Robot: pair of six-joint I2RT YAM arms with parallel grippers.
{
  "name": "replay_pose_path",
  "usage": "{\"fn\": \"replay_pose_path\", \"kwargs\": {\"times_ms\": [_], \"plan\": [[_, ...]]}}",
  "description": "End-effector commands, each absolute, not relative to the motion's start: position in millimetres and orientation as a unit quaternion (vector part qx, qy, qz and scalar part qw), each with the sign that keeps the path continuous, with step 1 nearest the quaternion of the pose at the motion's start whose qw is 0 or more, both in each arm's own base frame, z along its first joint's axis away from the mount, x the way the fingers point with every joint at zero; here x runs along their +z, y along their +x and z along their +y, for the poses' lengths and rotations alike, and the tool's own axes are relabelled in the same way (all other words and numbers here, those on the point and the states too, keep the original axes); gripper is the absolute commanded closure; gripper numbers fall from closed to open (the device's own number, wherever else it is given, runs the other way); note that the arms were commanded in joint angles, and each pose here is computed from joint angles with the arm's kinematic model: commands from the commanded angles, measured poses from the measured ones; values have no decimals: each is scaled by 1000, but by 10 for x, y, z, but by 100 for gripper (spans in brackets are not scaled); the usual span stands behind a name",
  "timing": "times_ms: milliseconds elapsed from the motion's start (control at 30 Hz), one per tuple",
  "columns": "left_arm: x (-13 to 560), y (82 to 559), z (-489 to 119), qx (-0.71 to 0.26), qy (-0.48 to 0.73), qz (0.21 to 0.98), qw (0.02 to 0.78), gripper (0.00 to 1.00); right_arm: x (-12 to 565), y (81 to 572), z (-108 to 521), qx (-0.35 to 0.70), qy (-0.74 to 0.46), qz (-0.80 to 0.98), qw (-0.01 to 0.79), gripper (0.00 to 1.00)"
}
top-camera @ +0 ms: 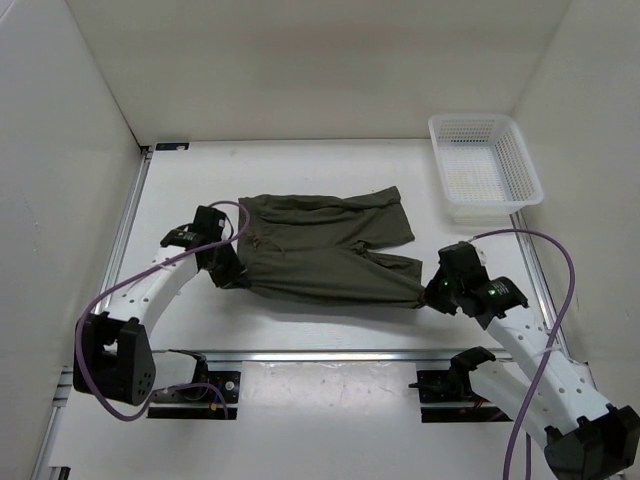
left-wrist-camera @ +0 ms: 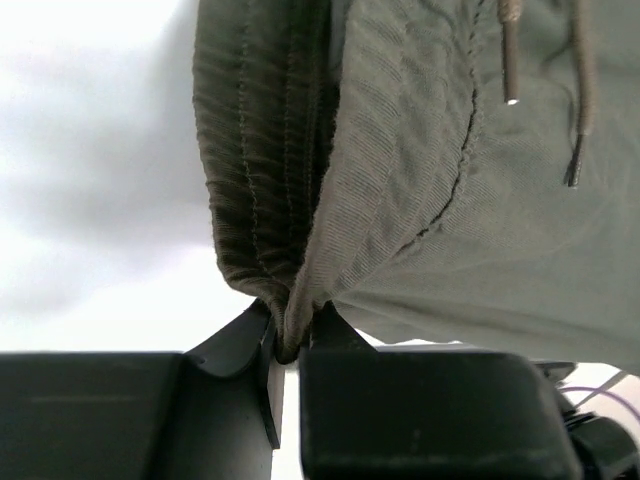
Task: Fold and stack the shorts
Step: Fold the shorts
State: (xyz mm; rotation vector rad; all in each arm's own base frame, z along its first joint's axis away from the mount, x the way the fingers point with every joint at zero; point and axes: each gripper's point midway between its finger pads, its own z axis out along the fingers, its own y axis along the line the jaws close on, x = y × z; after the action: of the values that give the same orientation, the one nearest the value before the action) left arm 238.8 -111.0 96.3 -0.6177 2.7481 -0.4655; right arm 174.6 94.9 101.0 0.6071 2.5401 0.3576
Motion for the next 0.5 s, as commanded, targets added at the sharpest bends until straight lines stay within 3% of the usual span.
{"fn": "replay_pose_path", "kwargs": {"times_ms": [0,467], "plan": [[841,2219,-992,-138,-223,957,123,90,973,1618,901,122,219,939,237,100],[874,2173,-998,-142,-222,957,120,90,913,1478,877,124,213,943,224,100]]}}
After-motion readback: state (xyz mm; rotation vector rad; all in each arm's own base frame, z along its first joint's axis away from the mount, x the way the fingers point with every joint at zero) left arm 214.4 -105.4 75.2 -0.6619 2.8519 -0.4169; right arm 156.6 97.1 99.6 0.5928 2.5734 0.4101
